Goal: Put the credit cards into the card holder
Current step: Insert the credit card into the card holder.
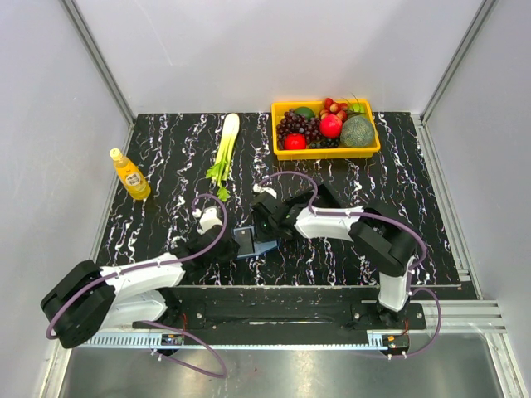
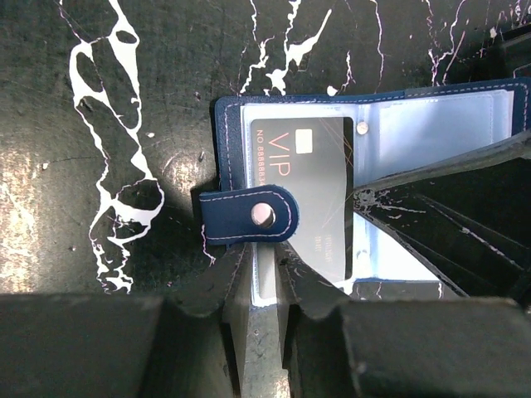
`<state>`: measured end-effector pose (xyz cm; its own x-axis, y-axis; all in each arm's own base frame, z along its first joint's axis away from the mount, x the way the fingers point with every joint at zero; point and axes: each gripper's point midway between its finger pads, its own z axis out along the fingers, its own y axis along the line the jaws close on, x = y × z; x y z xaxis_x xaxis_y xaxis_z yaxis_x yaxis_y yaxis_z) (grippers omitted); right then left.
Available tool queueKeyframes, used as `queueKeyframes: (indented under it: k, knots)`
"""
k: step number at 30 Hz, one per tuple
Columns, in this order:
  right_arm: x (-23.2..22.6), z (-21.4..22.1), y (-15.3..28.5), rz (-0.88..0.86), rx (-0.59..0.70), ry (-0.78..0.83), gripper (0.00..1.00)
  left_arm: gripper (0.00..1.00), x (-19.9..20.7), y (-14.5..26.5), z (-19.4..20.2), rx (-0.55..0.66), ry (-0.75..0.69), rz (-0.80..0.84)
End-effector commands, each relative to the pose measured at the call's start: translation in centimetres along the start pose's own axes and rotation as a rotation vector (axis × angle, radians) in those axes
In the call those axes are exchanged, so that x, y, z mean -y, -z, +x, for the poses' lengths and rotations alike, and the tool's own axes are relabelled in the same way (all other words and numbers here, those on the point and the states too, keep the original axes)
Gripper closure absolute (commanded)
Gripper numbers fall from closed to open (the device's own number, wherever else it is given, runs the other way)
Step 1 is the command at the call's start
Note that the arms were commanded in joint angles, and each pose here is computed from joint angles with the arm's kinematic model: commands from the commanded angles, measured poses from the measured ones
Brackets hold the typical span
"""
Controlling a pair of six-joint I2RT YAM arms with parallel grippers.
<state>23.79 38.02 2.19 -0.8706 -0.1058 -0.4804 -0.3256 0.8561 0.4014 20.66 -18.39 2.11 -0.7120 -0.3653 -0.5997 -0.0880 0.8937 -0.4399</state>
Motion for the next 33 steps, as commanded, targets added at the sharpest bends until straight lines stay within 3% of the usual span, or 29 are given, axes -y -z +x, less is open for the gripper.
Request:
queueKeyframes:
  k: [1,6,14,22,24,33]
  knots:
    - [-1.8,0.4,-0.2,0.037,-0.014,0.086,1.0,0.78,1.4,0.1,-0.6,0.019,0.005,0.064]
    - [-1.3,1.0,-0.9,0.077,-0.039,0.091,1.0,0.78,1.5,0.1,-0.5,0.015,0.004,0.071]
    - [-3.1,0.4,-0.2,-0.009,-0.024,0.129,0.89,0.74,1.4,0.1,-0.6,0.02,0.009,0.073]
    - [-0.5,-1.2,1.5,0.121,0.073,0.114,0.89,0.73,0.2,0.4,-0.9,0.033,0.012,0.026]
    - [-0.3,-1.7,1.8,0.132,0.092,0.109,0.89,0.68,-0.1,0.5,-1.0,0.038,0.015,0.017]
    - [-0.9,-1.0,1.1,0.103,0.056,0.094,0.9,0.62,-0.2,1.4,-2.5,0.079,0.0,0.006]
